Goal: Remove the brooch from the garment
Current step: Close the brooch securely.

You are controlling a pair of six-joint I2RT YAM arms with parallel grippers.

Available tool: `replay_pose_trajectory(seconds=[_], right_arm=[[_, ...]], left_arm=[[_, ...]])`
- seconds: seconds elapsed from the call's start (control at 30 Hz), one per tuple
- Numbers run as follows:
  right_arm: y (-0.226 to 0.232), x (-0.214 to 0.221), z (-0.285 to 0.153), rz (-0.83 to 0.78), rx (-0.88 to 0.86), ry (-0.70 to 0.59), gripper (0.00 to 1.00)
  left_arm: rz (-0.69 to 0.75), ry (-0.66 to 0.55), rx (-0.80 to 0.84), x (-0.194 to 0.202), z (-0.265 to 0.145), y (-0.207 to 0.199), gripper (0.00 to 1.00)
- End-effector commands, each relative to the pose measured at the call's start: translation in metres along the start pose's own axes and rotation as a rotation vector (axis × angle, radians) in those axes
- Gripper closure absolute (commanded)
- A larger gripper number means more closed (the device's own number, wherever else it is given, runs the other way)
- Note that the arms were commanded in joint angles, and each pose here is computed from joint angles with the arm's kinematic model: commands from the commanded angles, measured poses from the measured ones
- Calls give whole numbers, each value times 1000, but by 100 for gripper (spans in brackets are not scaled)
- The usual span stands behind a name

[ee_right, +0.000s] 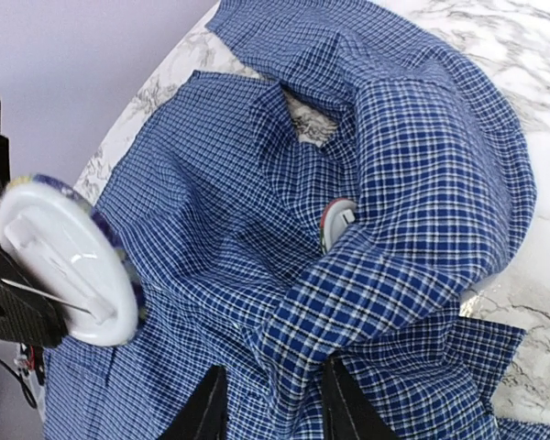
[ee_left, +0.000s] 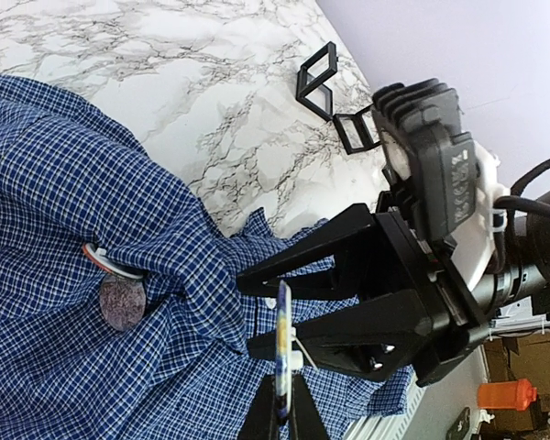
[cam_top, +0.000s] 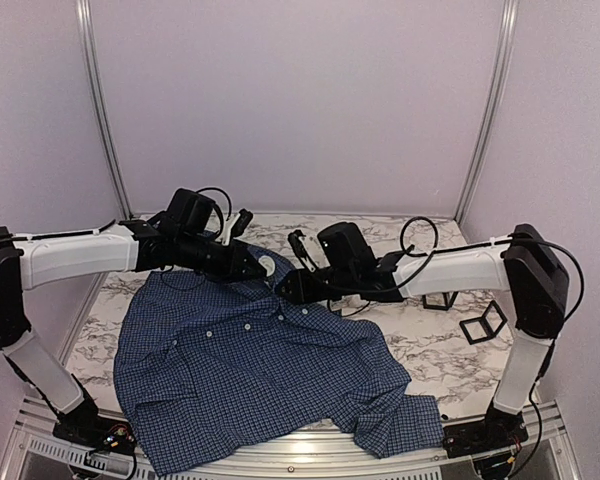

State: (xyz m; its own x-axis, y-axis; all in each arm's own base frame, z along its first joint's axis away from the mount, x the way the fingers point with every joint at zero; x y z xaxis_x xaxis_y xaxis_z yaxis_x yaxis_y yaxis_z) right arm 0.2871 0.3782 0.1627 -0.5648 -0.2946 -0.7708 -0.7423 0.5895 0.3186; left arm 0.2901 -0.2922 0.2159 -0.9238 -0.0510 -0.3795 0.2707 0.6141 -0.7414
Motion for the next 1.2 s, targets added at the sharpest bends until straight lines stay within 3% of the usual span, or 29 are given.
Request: replay_pose_trajectory(seconds=[0.0, 0.17, 0.47, 0.8, 0.97, 1.17], right_arm=[[15, -25, -31, 3, -12, -79, 59], [16, -36, -53, 21, 5, -140, 56], [22, -49, -85, 36, -250, -294, 46], [30, -65, -109, 27, -405, -418, 34], [34, -72, -114, 21, -422, -444, 37], [36, -73, -111, 23, -454, -443, 53]], left_arm=[[50, -17, 82, -11, -18, -23, 100], [61, -37, 114, -12, -24, -29, 100], [78, -26, 317, -5, -34, -51, 100], [133, 12, 430, 3, -30, -69, 100], [137, 24, 447, 6, -26, -73, 100], [133, 36, 443, 10, -24, -71, 100]])
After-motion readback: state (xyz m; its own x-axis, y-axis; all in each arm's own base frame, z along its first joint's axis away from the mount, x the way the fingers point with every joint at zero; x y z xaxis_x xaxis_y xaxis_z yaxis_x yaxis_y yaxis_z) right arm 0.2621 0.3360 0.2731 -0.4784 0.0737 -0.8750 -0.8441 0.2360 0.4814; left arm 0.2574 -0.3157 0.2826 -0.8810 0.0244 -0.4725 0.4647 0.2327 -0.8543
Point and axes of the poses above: each gripper's point midway between its finger pads, its own z axis out along the fingers, its own y axis along the line the jaws close on, x = y × z, the point moved 6 cm from there along -z, back along the fingers, and after that the axes turned 13 degrees about -z, right-handed, at the moved point
